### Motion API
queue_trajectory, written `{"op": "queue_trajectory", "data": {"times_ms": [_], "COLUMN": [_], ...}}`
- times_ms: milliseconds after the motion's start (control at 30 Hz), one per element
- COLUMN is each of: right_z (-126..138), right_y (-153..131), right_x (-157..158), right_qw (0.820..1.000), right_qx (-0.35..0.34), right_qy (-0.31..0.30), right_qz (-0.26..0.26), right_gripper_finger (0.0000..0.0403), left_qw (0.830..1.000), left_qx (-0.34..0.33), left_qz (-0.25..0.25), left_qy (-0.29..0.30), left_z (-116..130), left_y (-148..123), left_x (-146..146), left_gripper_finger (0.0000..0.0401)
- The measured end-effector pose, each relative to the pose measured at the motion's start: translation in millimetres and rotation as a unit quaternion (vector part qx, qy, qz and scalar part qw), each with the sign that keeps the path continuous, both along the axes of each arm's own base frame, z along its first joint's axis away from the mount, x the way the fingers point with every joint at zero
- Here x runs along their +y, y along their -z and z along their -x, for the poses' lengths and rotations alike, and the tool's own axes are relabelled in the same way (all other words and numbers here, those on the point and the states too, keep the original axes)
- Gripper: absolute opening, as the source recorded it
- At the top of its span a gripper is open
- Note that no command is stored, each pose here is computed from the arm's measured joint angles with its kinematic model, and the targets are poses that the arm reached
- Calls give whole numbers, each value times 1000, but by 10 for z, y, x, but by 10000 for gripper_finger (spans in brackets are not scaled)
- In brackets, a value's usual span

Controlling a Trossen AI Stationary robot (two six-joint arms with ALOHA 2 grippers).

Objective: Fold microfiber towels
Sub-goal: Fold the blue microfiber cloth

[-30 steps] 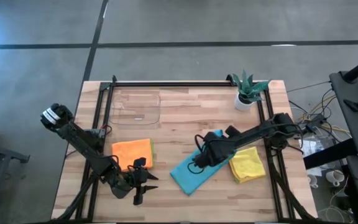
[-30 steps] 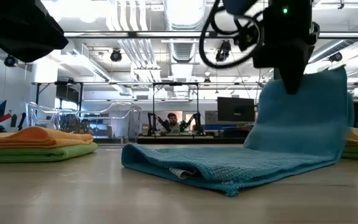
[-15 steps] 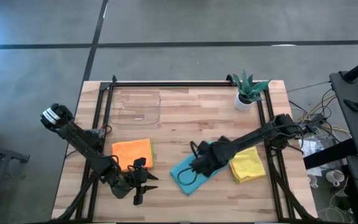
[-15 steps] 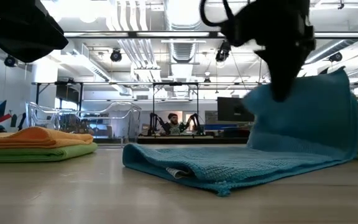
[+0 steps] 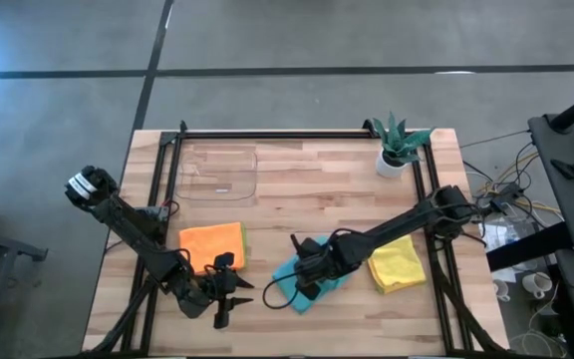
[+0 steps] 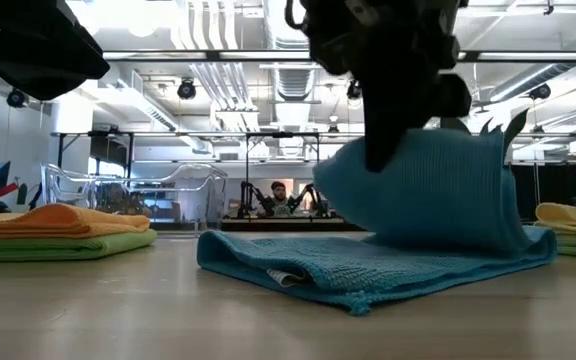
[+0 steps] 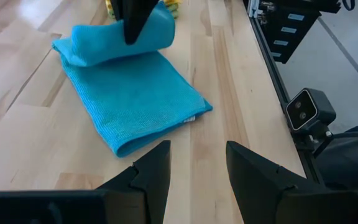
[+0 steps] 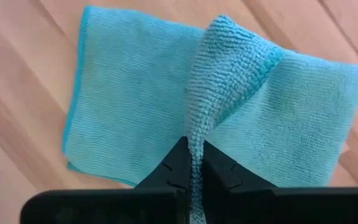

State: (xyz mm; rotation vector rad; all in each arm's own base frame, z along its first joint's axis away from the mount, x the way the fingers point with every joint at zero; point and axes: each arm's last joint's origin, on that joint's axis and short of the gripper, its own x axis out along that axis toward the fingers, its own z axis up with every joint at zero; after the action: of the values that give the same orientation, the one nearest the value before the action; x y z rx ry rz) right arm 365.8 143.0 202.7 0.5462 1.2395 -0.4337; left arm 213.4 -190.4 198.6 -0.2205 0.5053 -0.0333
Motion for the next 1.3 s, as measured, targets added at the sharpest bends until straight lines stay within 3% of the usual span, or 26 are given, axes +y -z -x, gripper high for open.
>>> {"op": "queue_trajectory", "data": {"times_ms": [1033,1133,1300], "right_z": [-237,-254,-253], "right_y": [119,108,109], "right_x": [133,152,154], "right_qw": [995,993,993], "right_qx": [-84,-94,-94], "right_qy": [-20,-29,-33], "right_qz": [-59,-68,-66], "right_gripper_finger": [15,35,105], "left_qw": [1000,1000,1000], "left_qx": [-2,-2,-2], "left_qz": [3,3,2], "left_qy": [0,0,0], "left_z": [-3,-3,-2], "left_y": [-5,-4,-3], "left_x": [-2,-2,-1], "left_gripper_finger": [140,140,140]}}
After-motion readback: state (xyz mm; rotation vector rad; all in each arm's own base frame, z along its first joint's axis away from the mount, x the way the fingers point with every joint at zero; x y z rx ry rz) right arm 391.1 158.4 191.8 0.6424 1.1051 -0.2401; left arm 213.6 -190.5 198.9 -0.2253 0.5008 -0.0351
